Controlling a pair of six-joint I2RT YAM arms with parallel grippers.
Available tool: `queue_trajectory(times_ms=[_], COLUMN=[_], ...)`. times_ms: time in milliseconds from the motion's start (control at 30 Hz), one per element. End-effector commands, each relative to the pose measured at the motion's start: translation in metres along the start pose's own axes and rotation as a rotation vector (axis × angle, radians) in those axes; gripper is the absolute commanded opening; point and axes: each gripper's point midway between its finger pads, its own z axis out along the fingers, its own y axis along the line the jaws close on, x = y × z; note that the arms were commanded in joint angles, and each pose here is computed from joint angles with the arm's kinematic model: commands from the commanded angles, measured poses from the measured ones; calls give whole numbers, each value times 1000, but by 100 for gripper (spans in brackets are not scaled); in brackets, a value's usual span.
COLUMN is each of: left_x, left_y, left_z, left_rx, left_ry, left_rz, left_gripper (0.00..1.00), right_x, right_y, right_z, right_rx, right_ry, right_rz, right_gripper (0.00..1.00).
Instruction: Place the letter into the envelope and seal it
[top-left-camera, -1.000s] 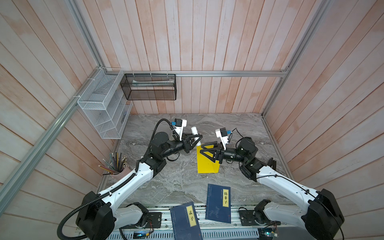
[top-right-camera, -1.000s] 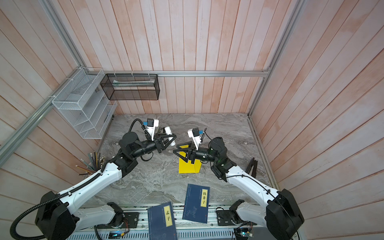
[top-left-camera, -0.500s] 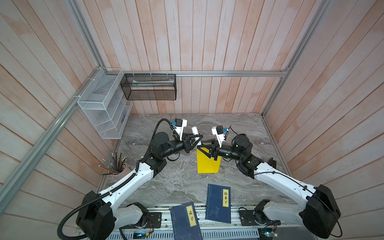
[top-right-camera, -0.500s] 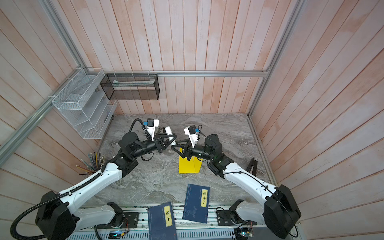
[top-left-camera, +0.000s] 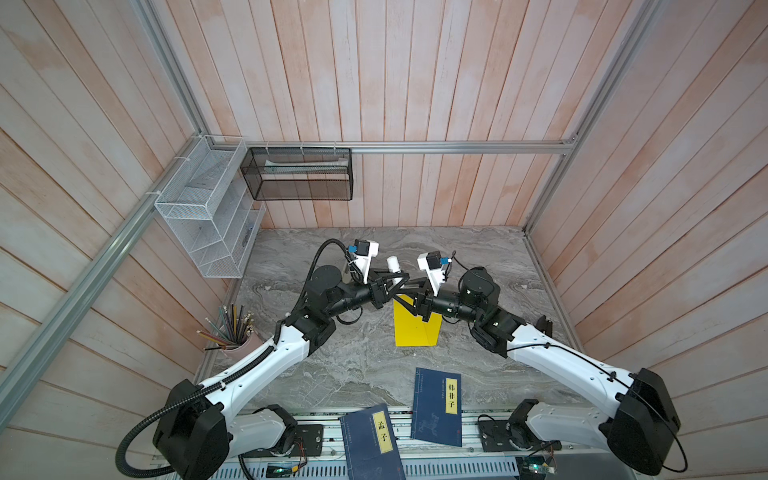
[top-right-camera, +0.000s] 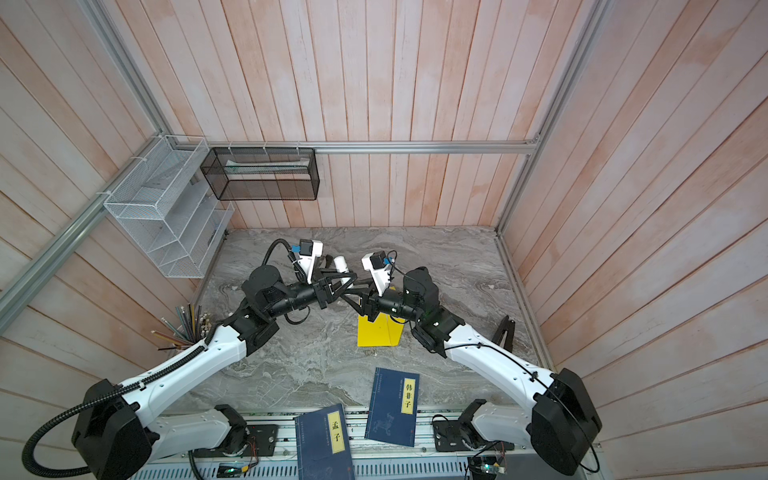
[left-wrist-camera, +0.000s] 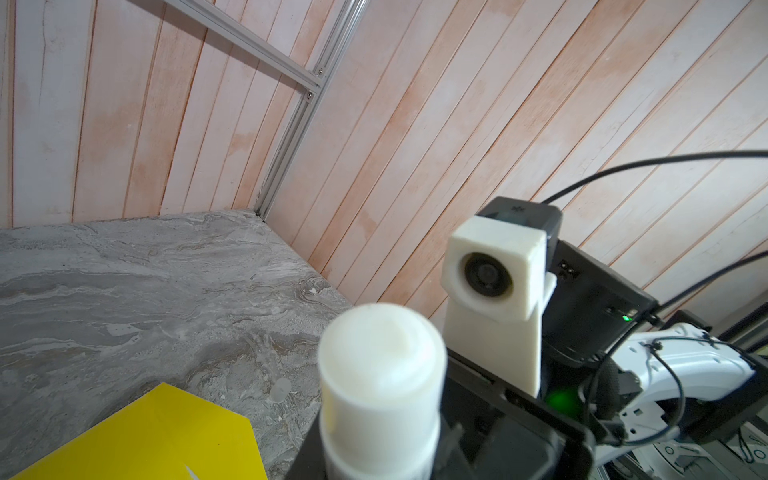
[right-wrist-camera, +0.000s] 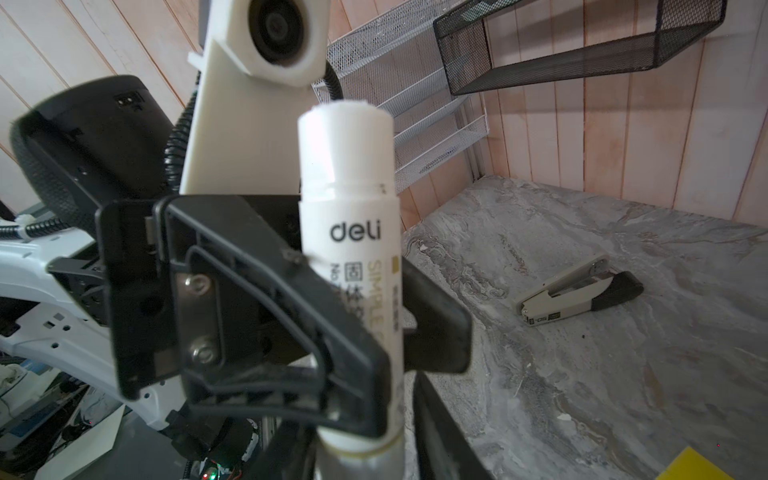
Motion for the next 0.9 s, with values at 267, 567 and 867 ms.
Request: queue_trajectory(times_ms=[267, 567, 867], left_x=[-3, -5, -8], left_y=[-8, -12, -13], left_z=[0, 1, 1], left_rx=[21, 45, 47], left_ry=[15, 13, 5], left_rz=[44, 41, 40], left_gripper=[0, 0, 0], right_x=[-2, 7, 6], right_y=[11, 11, 0], right_z=[-12, -10, -9], right_rx=[-120, -154, -85], right_ry=[43, 71, 70], right_rz=[45, 56, 45], right_gripper=[29, 38, 20])
